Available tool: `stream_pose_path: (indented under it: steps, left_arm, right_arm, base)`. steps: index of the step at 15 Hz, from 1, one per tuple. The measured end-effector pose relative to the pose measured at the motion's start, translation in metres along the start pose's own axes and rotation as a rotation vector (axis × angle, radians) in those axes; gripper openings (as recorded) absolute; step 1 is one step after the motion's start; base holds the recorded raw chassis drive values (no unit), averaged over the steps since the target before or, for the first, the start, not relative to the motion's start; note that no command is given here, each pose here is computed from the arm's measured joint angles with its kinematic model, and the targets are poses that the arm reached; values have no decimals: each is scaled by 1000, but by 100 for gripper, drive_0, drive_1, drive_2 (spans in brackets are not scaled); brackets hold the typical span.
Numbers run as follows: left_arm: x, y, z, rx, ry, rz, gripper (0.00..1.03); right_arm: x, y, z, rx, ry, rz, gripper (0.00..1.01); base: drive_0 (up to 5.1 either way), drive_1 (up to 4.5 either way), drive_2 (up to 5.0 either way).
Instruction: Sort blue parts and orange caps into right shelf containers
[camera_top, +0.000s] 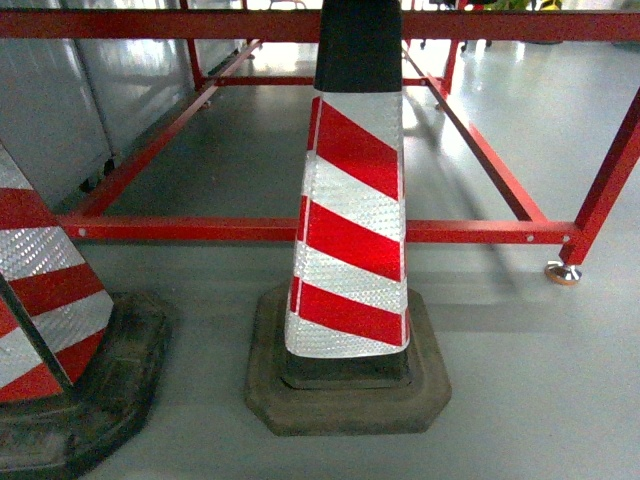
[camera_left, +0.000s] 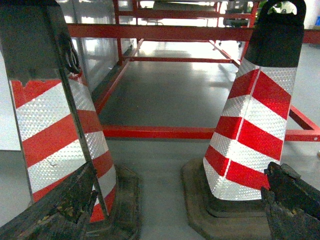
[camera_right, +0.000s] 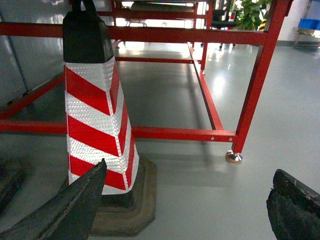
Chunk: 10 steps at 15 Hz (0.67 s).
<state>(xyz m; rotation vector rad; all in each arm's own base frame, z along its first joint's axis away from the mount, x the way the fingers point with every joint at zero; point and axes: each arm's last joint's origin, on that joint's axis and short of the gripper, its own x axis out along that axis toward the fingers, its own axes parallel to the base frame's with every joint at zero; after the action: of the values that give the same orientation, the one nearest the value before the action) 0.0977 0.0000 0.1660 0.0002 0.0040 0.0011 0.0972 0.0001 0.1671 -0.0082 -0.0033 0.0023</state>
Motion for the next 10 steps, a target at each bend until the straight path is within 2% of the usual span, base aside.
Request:
stream_pose_path:
  steps: [10]
  left_arm:
    - [0, 0, 0, 0, 0, 0, 98]
  right_arm:
    - [0, 0, 0, 0, 0, 0, 98]
  base:
    - [0, 0, 0]
